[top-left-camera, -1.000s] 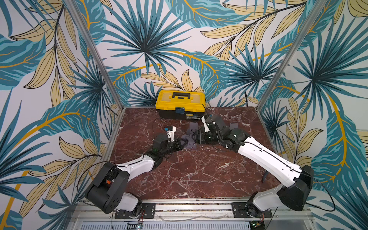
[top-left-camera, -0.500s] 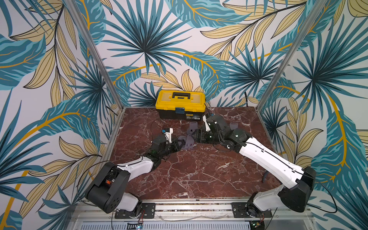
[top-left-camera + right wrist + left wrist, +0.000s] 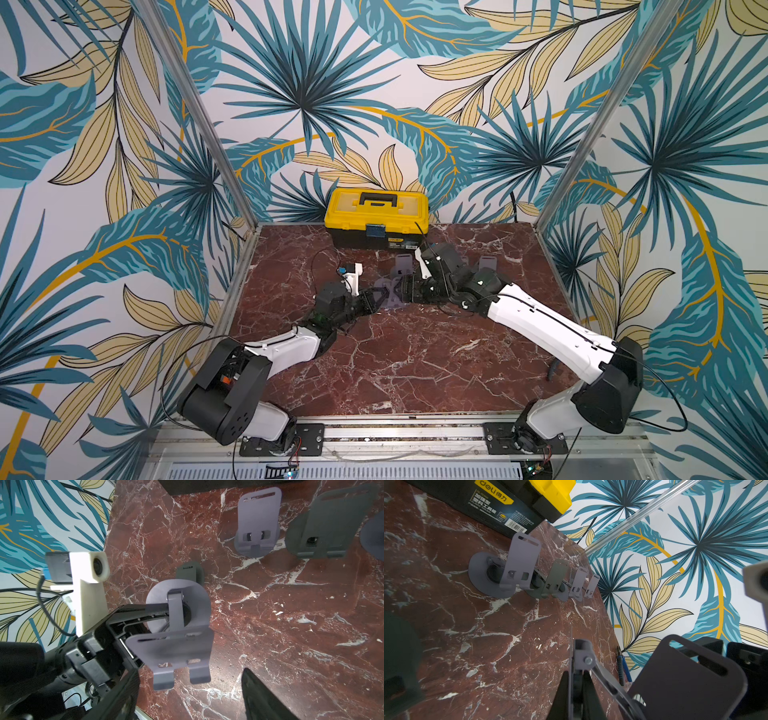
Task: Open the phone stand
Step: Open the phone stand, then place the phone stand at the center of the board.
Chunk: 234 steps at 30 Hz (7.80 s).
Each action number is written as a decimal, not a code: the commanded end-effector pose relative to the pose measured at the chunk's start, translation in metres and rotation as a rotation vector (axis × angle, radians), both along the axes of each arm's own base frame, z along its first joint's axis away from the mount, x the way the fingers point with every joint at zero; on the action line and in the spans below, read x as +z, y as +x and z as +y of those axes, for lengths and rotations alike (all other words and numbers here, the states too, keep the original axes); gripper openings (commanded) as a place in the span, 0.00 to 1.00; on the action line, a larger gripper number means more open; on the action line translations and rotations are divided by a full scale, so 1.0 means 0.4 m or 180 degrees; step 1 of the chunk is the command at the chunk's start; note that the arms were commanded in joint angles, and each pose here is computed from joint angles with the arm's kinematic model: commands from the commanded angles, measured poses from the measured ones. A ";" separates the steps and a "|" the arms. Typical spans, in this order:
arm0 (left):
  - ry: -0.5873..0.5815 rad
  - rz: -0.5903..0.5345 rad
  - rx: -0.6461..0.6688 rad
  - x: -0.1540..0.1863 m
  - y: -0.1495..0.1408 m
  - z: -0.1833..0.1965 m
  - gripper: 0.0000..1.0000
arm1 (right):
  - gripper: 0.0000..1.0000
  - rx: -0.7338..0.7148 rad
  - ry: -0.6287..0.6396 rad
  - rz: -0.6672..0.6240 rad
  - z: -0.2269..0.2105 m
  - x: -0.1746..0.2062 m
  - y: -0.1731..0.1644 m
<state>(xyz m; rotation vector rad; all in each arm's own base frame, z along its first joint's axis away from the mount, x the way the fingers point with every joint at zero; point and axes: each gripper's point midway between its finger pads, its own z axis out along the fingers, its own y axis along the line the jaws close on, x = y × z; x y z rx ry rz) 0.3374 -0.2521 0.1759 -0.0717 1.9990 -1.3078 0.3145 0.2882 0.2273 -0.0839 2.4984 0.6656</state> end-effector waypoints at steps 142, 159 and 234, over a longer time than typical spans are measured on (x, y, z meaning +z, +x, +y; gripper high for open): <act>0.0456 0.0225 0.1122 -0.018 -0.120 0.382 0.54 | 0.42 -0.0372 -0.1170 -0.0041 0.185 -0.297 0.416; 0.0456 0.0251 0.1133 -0.027 -0.106 0.385 0.54 | 0.42 -0.0382 -0.1128 0.0052 0.180 -0.339 0.438; 0.0435 0.0303 0.1187 -0.044 -0.090 0.413 0.53 | 0.62 -0.0421 -0.1013 0.0173 0.201 -0.420 0.465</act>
